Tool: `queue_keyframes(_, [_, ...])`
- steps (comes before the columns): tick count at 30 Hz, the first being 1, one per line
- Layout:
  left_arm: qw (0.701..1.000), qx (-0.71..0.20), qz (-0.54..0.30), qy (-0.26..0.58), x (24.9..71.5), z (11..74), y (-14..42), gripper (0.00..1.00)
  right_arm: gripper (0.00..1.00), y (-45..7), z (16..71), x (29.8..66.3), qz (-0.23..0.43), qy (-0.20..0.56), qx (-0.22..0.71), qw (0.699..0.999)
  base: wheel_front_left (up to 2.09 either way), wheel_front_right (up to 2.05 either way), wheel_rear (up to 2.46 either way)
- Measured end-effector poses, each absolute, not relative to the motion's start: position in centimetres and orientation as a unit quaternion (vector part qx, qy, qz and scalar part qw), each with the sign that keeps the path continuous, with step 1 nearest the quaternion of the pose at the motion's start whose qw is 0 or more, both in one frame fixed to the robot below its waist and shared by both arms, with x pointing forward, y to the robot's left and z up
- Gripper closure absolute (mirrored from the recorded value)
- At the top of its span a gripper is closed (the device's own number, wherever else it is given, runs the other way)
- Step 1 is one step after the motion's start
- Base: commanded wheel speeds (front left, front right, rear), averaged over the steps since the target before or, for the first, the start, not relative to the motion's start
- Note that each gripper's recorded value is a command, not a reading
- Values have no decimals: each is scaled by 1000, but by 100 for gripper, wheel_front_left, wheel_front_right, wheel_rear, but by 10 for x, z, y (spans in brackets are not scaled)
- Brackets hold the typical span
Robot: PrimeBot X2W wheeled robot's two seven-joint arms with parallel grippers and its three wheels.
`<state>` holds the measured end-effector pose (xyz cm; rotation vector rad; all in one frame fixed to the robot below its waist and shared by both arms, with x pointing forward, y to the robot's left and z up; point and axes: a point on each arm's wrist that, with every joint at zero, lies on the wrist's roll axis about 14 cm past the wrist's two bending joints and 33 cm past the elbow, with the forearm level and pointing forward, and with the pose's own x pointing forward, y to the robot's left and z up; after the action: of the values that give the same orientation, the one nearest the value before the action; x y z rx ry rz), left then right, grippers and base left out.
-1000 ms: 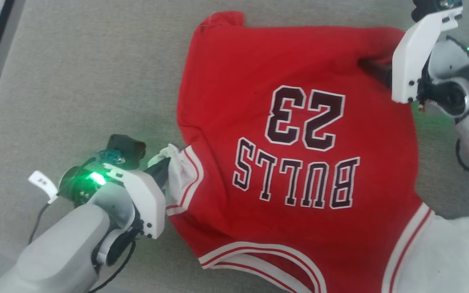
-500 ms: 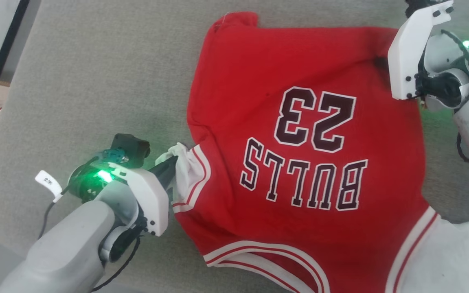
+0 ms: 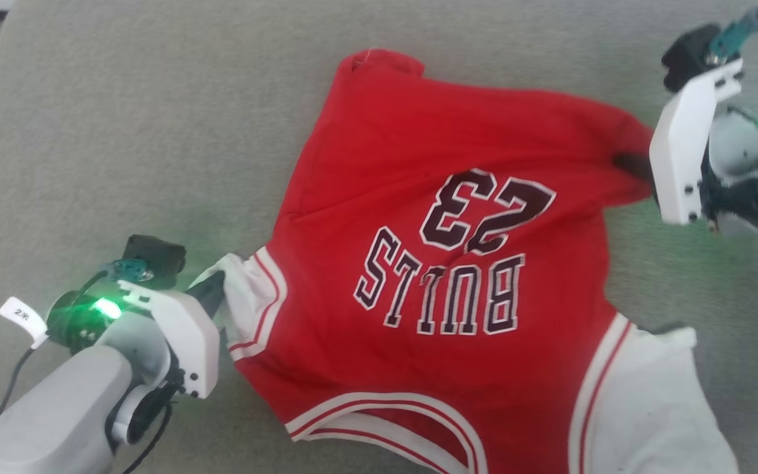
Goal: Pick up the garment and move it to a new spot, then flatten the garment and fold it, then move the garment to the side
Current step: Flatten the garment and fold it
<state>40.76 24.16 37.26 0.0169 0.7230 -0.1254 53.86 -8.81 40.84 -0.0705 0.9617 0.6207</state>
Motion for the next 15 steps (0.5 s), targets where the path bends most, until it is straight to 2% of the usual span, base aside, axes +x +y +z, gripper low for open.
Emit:
queue_keyframes(6, [934, 22, -71, 350, 416, 379, 236, 100, 100, -108, 410, 505, 295, 471, -23, 831, 0, 0, 0])
queue_keyframes(15, [934, 35, -103, 340, 430, 389, 213, 100, 100, -136, 398, 435, 284, 507, 23, 813, 0, 0, 0])
